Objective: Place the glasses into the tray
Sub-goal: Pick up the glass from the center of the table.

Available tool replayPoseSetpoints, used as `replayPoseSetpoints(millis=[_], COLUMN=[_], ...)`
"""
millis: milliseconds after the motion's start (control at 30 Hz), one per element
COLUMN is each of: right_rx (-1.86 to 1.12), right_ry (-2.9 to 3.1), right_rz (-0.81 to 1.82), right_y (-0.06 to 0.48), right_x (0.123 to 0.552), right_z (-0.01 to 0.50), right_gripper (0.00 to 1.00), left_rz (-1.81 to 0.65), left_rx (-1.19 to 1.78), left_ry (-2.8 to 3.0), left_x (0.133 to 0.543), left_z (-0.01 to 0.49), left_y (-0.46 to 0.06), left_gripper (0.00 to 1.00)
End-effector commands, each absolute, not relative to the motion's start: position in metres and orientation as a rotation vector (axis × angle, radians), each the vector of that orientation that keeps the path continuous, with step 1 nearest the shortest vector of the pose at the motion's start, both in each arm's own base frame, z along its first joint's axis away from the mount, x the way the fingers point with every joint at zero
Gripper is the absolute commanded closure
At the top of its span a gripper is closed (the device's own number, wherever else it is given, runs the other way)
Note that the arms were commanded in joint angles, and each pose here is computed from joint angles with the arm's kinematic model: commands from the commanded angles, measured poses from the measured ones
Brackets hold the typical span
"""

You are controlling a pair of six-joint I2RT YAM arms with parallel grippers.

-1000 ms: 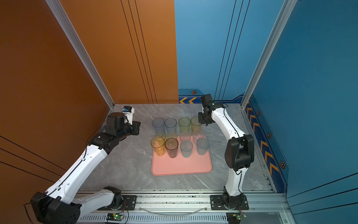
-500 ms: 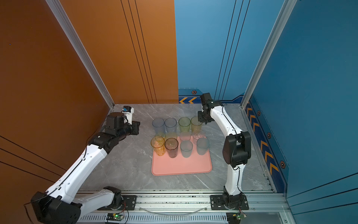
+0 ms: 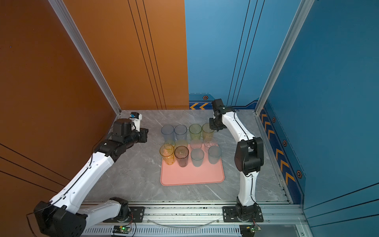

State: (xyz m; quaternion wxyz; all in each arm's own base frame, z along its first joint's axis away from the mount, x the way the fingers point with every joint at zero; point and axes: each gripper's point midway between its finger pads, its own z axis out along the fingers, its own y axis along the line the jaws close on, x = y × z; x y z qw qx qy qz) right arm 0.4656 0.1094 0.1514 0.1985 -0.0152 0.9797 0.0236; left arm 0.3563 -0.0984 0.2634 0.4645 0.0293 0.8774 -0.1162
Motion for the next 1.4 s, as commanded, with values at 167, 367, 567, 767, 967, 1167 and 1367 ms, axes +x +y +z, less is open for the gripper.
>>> replayPoseSetpoints(millis=[167,367,567,767,967,1167,1367], right_rx=[-0.052,-0.061,-0.073,-0.085,-0.079,-0.057,-0.006], right_ry=[2.774,2.776,2.775,2.761,2.695,2.615,2.515], right_rz=[0.065,0.063,0.036,-0.005,-0.002,0.037,0.06], right_y=[0.112,0.114,0.112,0.109,0.108,0.106,0.094], right_x=[0.469,0.469,0.468,0.467,0.468,0.467,0.46], right_z=[0.142,0.141,0.141,0.145,0.162,0.185,0.213], right_gripper=[0.83,0.89,0.97,1.0,1.0,1.0,1.0], left_rz=[-0.301,-0.3,-0.302,-0.312,-0.285,-0.281,-0.269], left_rx=[0.071,0.07,0.072,0.079,0.099,0.119,0.133], left_ry=[2.161,2.167,2.174,2.188,2.228,2.246,2.26], left_x=[0.359,0.359,0.36,0.361,0.36,0.358,0.356], left_z=[0.259,0.257,0.255,0.25,0.238,0.234,0.23], left_y=[-0.099,-0.099,-0.099,-0.102,-0.103,-0.107,-0.108], left_gripper=[0.85,0.85,0.85,0.85,0.85,0.85,0.86])
